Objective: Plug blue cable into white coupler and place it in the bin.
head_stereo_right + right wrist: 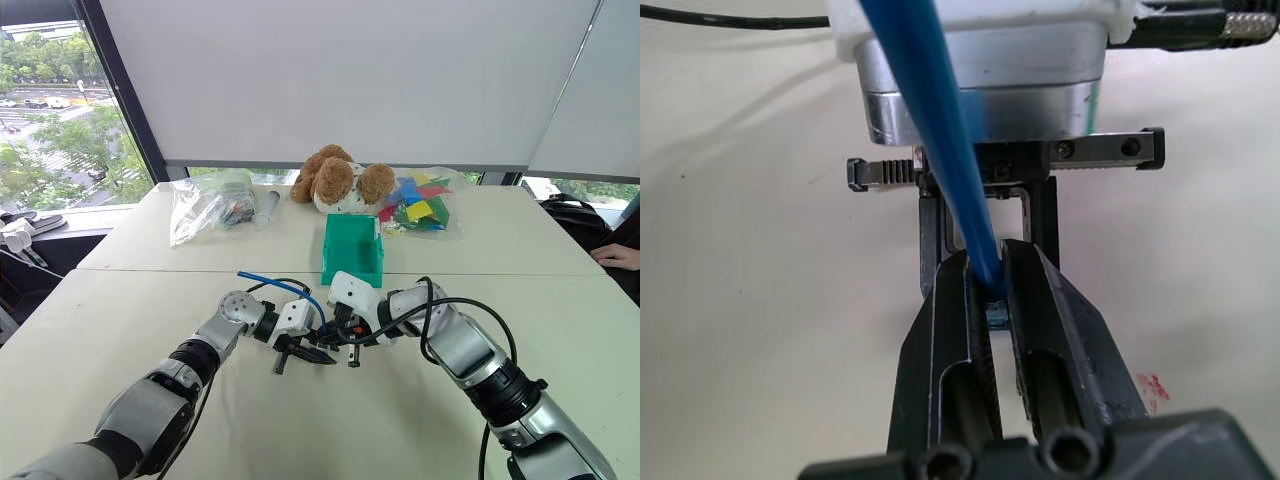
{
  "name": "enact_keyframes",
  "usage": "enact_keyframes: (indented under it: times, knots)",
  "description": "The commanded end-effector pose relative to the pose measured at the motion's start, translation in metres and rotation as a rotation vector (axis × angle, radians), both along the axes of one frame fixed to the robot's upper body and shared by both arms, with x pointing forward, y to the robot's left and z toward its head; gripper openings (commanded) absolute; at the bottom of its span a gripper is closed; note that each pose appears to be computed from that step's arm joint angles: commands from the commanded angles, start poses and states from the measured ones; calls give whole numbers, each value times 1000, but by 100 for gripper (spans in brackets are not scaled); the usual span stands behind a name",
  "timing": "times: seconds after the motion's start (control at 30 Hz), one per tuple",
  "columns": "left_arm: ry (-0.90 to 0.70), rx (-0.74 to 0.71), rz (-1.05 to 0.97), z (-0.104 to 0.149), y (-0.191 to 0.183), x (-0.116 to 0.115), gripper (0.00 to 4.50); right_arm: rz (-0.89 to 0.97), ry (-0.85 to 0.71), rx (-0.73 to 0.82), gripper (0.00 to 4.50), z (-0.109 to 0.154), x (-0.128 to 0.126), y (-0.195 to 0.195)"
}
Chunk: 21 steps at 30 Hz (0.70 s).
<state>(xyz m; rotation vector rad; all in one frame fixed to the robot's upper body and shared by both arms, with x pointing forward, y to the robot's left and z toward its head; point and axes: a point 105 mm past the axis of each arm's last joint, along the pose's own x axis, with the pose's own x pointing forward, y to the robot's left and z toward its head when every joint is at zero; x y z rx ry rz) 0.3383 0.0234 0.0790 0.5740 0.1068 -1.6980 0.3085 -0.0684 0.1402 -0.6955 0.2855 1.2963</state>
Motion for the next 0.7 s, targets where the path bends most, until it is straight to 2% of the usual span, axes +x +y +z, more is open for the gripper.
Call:
enact_keyframes:
  times: [0.03,0.4,0.47,0.6,0.67,0.7]
  knots:
    - [7,17,27,-3,2,3,41,27,24,-44,0,-17,-3,3]
    - [14,12,40,-5,5,2,41,40,74,-108,0,-47,-1,3]
    - [14,8,48,-4,7,2,41,33,66,-99,0,-45,1,2]
    - [26,2,69,-1,17,4,41,20,57,-20,0,-25,3,6]
    - [36,10,85,0,25,4,143,10,31,0,0,-15,5,6]
    - [45,6,96,1,30,4,172,0,18,13,0,-10,7,6]
